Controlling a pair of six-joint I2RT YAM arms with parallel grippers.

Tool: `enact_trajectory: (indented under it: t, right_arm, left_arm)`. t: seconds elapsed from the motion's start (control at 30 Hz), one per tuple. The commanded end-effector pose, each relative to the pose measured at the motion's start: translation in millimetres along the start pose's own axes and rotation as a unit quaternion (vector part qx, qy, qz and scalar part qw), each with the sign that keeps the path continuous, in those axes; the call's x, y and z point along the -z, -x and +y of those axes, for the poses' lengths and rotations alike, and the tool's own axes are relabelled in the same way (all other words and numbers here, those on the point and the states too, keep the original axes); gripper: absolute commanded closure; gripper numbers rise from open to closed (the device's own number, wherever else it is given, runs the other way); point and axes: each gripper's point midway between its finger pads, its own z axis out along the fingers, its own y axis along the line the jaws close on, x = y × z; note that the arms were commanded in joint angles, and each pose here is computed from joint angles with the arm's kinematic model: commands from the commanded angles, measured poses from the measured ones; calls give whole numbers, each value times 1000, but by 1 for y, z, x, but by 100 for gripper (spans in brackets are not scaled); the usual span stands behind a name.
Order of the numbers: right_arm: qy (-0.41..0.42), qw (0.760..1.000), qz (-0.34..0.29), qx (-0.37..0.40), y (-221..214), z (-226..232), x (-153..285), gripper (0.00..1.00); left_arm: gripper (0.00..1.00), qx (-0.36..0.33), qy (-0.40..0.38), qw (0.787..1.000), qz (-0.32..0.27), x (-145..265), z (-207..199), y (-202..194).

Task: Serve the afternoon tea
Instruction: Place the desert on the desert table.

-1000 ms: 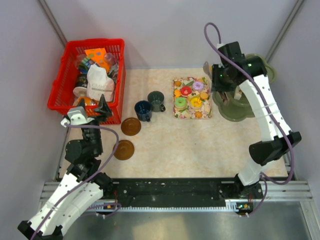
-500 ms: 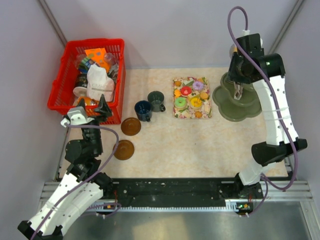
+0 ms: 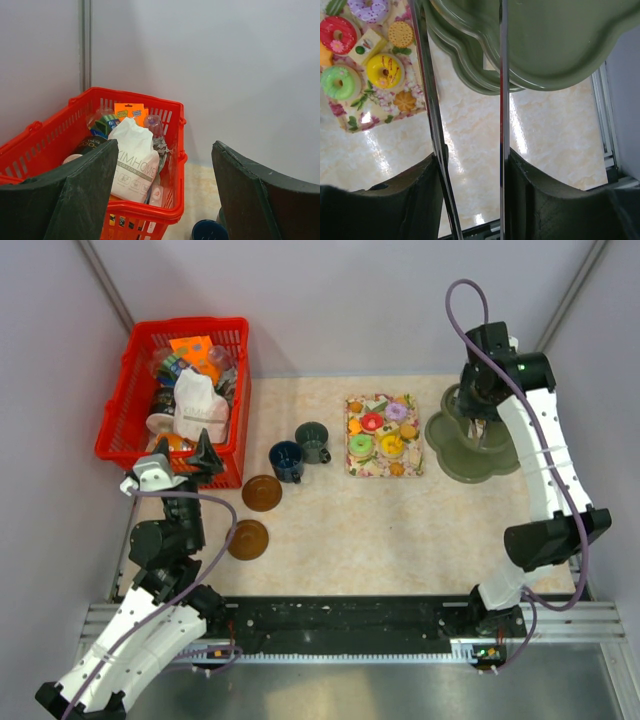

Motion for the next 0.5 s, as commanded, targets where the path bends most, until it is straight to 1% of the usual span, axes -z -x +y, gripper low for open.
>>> enact_trajectory:
  t: [0.0, 0.13, 0.47]
  right_arm:
    - [-19, 999, 27, 4, -16, -19, 6, 53]
    - [-23, 999, 30, 3, -19, -23, 4, 51]
    - [-11, 1000, 7, -6, -9, -24, 16, 49]
  left_arm:
    - [20, 11, 0, 1000, -16, 0, 1, 9]
    - [20, 11, 0, 1000, -15, 0, 1, 8]
    - [20, 12, -1, 1000, -16, 0, 0, 9]
